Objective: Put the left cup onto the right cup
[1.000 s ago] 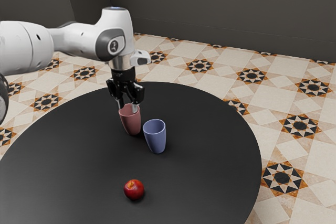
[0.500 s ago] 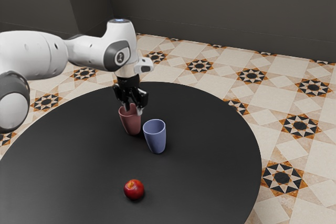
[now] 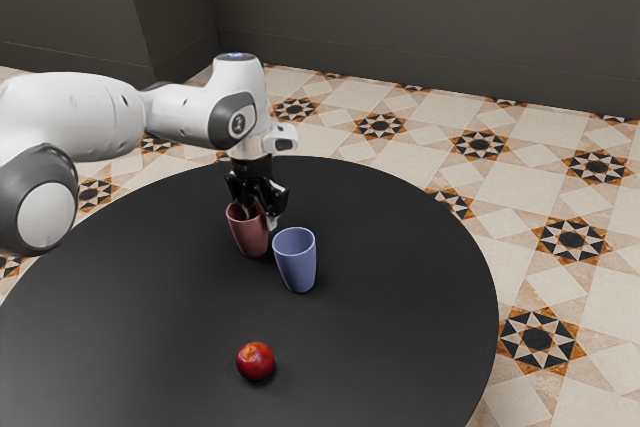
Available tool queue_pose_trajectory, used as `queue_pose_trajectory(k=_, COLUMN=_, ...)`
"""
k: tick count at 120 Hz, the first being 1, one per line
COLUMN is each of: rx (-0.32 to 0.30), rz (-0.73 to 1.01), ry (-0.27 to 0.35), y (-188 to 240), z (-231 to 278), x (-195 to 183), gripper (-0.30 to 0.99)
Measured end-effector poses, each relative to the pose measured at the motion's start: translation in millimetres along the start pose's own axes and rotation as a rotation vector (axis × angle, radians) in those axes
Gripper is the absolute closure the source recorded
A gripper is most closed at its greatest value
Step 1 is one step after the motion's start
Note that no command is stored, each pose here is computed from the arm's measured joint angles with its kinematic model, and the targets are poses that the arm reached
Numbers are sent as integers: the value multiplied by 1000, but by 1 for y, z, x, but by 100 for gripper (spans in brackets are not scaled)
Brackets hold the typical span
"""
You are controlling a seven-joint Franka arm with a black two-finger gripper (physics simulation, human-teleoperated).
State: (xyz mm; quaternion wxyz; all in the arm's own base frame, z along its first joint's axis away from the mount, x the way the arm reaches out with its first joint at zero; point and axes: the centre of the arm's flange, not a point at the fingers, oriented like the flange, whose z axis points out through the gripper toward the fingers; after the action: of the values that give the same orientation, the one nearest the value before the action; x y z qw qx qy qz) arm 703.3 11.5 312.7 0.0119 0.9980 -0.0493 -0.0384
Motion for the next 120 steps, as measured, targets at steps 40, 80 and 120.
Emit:
queue_pose_trajectory(k=40, rx=-16, rz=-5, ry=4, y=-3, z=0, x=0, gripper=69)
queue_pose_trajectory(k=80, rx=-21, rz=-14, ry=12, y=-4, z=-7, x=-1, gripper=77)
queue_pose_trajectory(k=120, rx=-1, rz=43, ry=61, y=36, z=-66, x=-13, gripper=78)
